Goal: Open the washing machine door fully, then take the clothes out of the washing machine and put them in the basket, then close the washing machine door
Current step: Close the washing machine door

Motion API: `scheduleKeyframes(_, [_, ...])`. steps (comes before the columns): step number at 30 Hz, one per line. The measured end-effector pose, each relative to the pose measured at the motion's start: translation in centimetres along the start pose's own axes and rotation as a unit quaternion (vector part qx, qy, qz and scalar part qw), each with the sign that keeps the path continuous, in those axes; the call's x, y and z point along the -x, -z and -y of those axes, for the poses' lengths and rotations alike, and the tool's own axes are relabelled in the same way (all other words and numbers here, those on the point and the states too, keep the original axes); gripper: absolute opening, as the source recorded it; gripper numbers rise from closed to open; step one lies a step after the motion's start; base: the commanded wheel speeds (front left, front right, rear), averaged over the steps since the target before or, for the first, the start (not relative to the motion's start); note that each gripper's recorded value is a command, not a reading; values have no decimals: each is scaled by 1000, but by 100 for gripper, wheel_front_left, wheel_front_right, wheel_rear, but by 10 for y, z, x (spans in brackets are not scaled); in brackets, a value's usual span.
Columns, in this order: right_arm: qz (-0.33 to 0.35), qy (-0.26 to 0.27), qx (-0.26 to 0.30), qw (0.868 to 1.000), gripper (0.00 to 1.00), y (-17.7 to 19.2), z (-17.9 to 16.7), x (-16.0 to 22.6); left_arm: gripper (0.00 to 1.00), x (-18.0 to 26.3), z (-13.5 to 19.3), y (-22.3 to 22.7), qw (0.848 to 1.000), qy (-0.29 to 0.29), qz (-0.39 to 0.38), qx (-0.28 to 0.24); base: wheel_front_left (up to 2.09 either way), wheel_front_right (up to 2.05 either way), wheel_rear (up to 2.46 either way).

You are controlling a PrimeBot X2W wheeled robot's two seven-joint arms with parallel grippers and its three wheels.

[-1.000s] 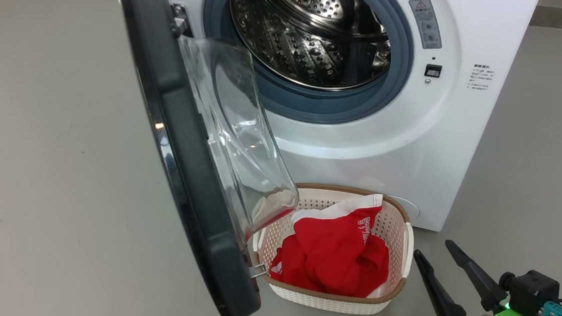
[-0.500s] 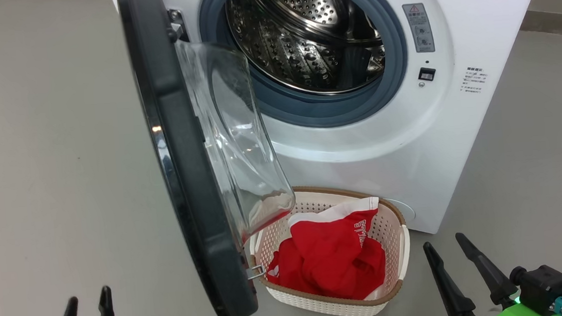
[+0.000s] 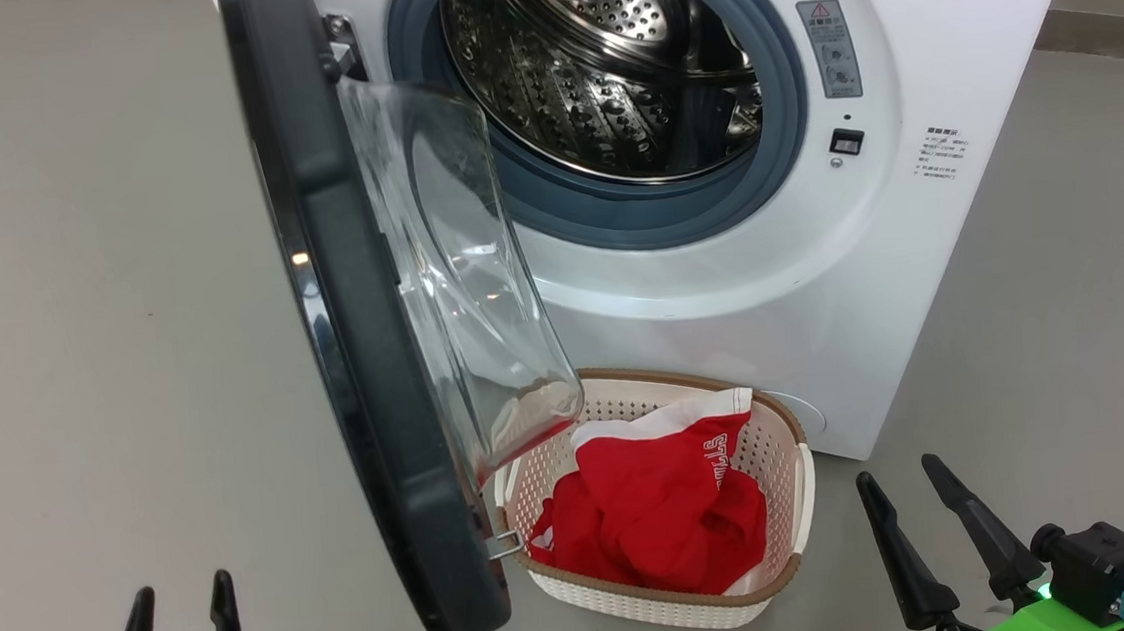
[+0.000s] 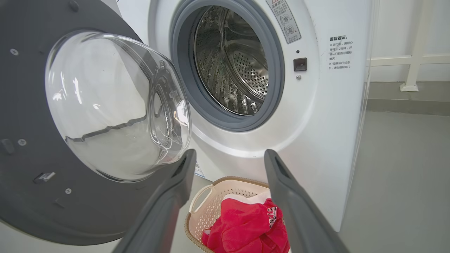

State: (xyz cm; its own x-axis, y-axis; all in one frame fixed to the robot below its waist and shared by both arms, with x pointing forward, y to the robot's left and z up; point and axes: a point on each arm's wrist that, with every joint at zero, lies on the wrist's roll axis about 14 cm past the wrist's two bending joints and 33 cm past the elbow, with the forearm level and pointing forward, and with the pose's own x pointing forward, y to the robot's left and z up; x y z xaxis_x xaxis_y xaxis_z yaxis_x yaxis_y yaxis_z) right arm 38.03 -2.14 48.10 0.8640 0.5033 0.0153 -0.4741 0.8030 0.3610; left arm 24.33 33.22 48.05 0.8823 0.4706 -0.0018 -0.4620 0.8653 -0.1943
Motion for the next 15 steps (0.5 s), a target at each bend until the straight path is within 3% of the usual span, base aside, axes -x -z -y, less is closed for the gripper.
scheduleKeyframes(15, [-1, 11, -2, 1000, 100, 1, 6, 1, 100, 1, 1, 3, 1000, -6, -2, 8, 0, 0, 0])
